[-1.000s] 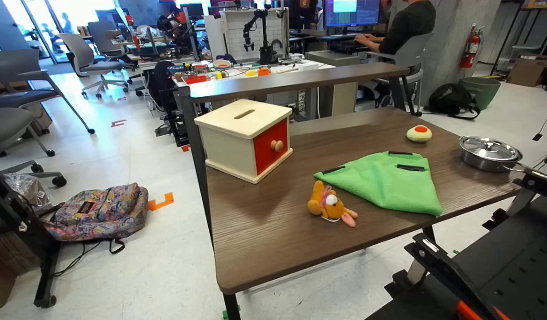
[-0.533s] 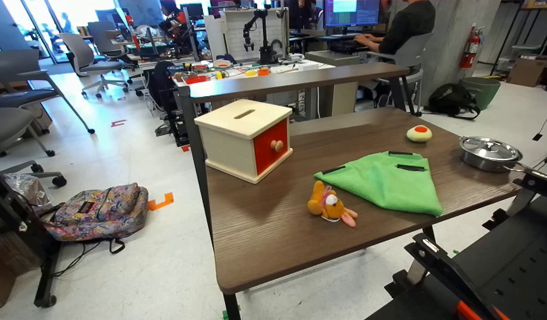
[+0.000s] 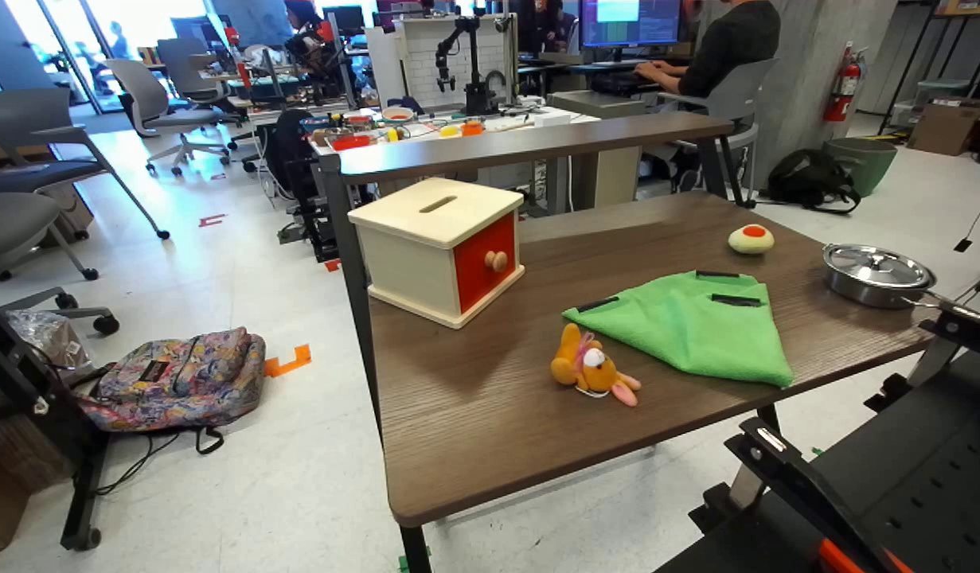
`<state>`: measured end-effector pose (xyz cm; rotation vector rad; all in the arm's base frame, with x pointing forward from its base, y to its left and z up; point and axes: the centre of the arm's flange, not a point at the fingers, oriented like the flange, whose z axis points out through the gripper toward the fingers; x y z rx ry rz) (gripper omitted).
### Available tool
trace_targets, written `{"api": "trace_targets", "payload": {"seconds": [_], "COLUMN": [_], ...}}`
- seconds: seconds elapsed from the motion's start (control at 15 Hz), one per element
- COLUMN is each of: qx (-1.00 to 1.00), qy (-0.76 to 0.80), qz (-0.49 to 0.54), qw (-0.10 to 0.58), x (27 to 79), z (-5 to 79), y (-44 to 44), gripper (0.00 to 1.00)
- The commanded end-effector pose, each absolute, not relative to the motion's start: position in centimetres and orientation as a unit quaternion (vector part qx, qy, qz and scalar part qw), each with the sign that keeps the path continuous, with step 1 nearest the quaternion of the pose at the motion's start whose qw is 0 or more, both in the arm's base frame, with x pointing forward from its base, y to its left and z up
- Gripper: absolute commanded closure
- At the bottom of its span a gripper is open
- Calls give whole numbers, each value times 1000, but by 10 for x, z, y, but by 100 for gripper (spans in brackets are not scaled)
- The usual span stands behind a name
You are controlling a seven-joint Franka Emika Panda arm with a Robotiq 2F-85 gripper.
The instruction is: Uncover the silver pot
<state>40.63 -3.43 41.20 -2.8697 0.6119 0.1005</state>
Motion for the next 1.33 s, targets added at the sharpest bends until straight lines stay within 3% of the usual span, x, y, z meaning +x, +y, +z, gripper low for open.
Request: {"api": "trace_targets", "payload": {"seconds": [0.0,0.73,1.27], "qx": [-963,-953,-943], "qy": [240,286,321], "qz": [36,26,35], "qw": [119,94,80], "x": [435,484,489], "z": [377,267,222], "y": [-73,-131,-168], "gripper": [0,0,0]}}
